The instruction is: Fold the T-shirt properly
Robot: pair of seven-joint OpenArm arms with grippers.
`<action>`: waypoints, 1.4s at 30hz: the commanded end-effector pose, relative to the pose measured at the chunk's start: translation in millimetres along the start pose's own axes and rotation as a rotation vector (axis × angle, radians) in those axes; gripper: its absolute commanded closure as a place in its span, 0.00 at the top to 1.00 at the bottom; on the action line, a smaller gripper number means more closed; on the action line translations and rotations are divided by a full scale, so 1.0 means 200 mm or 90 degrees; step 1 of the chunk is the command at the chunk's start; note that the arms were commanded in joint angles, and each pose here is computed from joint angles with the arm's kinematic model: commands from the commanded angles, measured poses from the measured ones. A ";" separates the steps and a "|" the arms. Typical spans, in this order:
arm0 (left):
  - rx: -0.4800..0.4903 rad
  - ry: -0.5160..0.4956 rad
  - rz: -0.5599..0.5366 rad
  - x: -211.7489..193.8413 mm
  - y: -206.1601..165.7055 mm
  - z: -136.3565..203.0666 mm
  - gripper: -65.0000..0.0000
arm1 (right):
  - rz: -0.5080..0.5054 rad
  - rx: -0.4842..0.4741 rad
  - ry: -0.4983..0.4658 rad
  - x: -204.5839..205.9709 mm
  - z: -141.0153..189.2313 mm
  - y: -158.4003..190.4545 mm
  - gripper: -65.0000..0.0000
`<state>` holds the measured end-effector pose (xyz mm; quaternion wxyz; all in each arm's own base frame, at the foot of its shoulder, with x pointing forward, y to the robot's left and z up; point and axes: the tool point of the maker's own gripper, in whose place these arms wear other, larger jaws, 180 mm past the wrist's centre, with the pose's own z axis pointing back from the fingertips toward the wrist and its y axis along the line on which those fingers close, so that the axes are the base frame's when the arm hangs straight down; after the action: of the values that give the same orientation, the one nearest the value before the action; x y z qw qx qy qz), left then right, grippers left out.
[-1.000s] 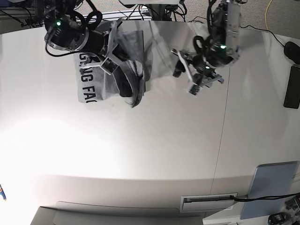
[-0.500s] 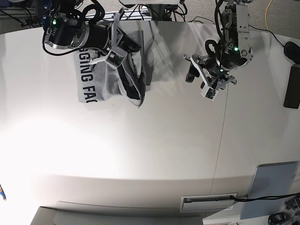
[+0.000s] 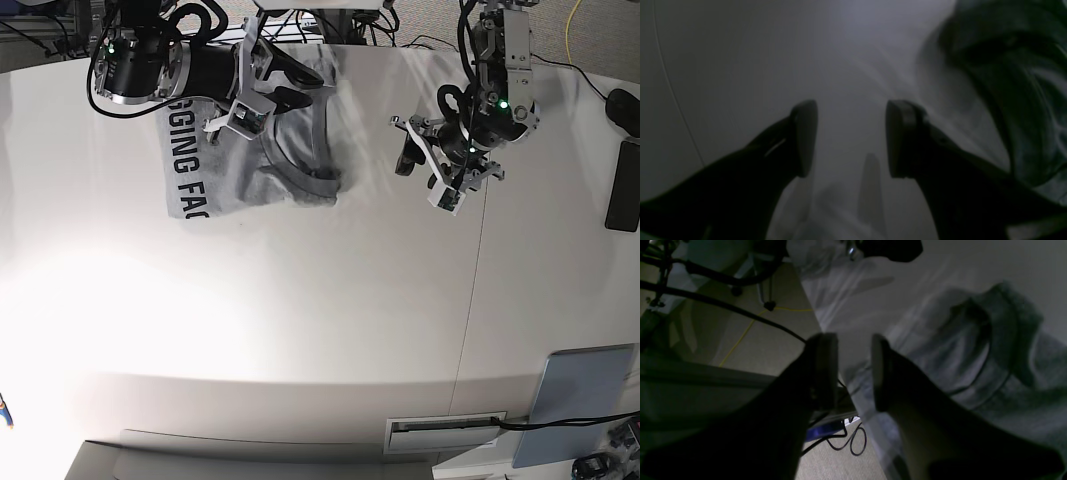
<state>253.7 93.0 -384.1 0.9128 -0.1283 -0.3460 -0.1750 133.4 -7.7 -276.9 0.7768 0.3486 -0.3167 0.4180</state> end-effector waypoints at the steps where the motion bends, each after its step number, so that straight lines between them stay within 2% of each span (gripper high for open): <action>1: -0.002 -0.026 -0.005 0.06 0.00 0.02 0.52 | 0.009 0.009 -0.023 0.05 0.01 0.02 0.27; 5: -0.002 -0.025 -0.005 0.06 0.00 0.02 0.52 | 0.011 0.003 -0.024 0.05 0.02 0.01 0.27; 7: -0.011 -0.030 0.002 0.06 -0.01 0.02 0.51 | 0.019 -0.026 -0.021 0.05 0.03 -0.04 0.27; 9: -0.040 -0.043 0.010 0.08 -0.05 0.02 0.49 | 0.034 -0.080 -0.013 0.04 0.05 -0.13 0.27; 11: -0.100 -0.051 0.000 0.09 -0.14 0.03 0.33 | 0.052 -0.147 -0.005 0.04 0.09 -0.24 0.21; 13: -0.173 -0.059 -0.014 0.10 -0.24 0.05 0.07 | 0.055 -0.223 0.017 0.02 0.14 -0.36 0.10; 14: -0.209 -0.065 -0.018 0.11 -0.29 0.07 0.00 | 0.057 -0.256 0.030 0.01 0.17 -0.41 0.03; 15: -0.239 -0.072 -0.017 0.12 -0.33 0.08 0.00 | 0.062 -0.281 0.041 0.00 0.19 -0.45 0.00; 18: -0.302 -0.092 -0.004 0.15 -0.42 0.12 0.00 | 0.080 -0.315 0.074 -0.04 0.23 -0.51 0.00; 21: -0.357 -0.074 -0.004 0.13 -0.53 0.13 0.00 | 0.083 -0.343 0.101 -0.10 0.26 -0.58 0.00; 28: -0.501 -0.006 -0.101 -0.01 -0.98 0.16 0.00 | 0.043 -0.445 0.111 -0.12 0.32 -0.87 0.00; 32: -0.557 0.028 -0.166 -0.09 -1.18 0.20 0.00 | 0.021 -0.466 0.111 -0.13 0.33 -1.02 0.00; 36: -0.572 0.045 -0.226 -0.17 -1.30 0.21 0.00 | -0.013 -0.475 0.118 -0.16 0.33 -1.16 0.00; 42: -0.503 0.115 -0.246 -0.33 -1.25 0.07 0.00 | -0.048 -0.480 0.128 -0.19 0.33 -1.29 0.00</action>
<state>93.3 -107.0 -400.3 0.7779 -0.3712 -0.1732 -0.4765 316.9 -180.0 -354.4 0.9011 0.0142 -0.3362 0.2735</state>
